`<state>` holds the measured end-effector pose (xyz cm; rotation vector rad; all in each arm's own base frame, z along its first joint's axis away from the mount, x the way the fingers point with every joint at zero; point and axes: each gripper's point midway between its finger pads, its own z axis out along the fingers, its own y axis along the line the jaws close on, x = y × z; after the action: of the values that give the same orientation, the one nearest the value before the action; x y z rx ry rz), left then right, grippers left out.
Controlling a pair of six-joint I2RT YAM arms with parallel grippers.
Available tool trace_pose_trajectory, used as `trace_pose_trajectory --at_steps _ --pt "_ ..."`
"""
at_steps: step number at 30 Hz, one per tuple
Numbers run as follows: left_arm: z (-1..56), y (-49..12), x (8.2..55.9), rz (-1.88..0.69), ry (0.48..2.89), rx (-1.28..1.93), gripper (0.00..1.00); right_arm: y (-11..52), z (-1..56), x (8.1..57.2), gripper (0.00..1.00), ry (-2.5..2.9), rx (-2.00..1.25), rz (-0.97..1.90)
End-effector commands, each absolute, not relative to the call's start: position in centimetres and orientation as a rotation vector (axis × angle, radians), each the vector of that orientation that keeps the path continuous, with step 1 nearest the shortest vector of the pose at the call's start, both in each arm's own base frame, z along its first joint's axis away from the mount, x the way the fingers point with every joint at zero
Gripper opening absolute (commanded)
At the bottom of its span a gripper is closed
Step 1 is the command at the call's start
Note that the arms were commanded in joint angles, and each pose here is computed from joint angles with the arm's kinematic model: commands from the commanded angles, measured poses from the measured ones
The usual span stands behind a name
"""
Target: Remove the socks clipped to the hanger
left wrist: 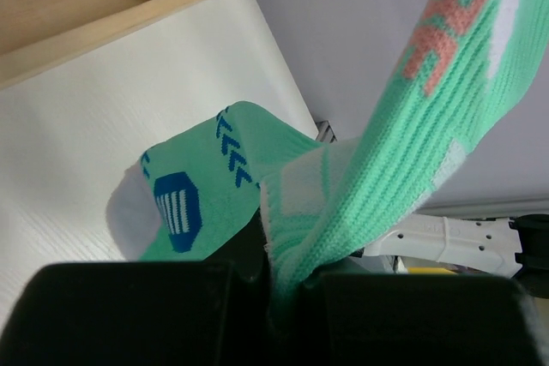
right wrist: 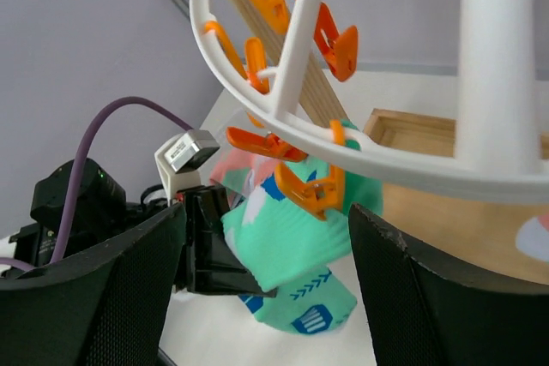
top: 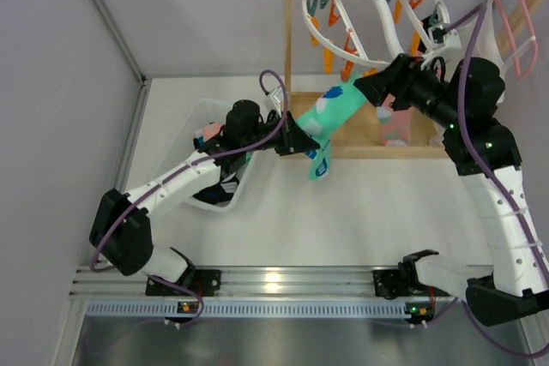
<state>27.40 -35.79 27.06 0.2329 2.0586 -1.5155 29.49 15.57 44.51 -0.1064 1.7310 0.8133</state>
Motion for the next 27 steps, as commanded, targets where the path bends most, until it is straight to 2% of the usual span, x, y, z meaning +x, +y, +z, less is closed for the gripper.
trace_pose_trajectory --at_steps 1,16,22,24,27 --pt "29.5 -35.2 26.6 -1.557 1.991 0.263 0.00 16.1 49.3 30.2 0.73 1.557 -0.132 0.795" --pt "29.6 -34.5 26.6 -1.558 2.002 0.247 0.00 16.6 47.2 32.7 0.63 1.570 -0.225 0.629" --pt "29.7 -34.5 26.4 -1.562 2.006 0.254 0.00 16.8 46.9 33.3 0.50 1.562 -0.213 0.629" --pt "29.7 -34.5 26.5 -1.562 2.004 0.250 0.00 16.7 46.7 33.6 0.40 1.567 -0.195 0.631" --pt "29.8 -34.5 26.5 -1.563 2.001 0.253 0.00 16.7 46.8 34.0 0.38 1.565 -0.178 0.631"
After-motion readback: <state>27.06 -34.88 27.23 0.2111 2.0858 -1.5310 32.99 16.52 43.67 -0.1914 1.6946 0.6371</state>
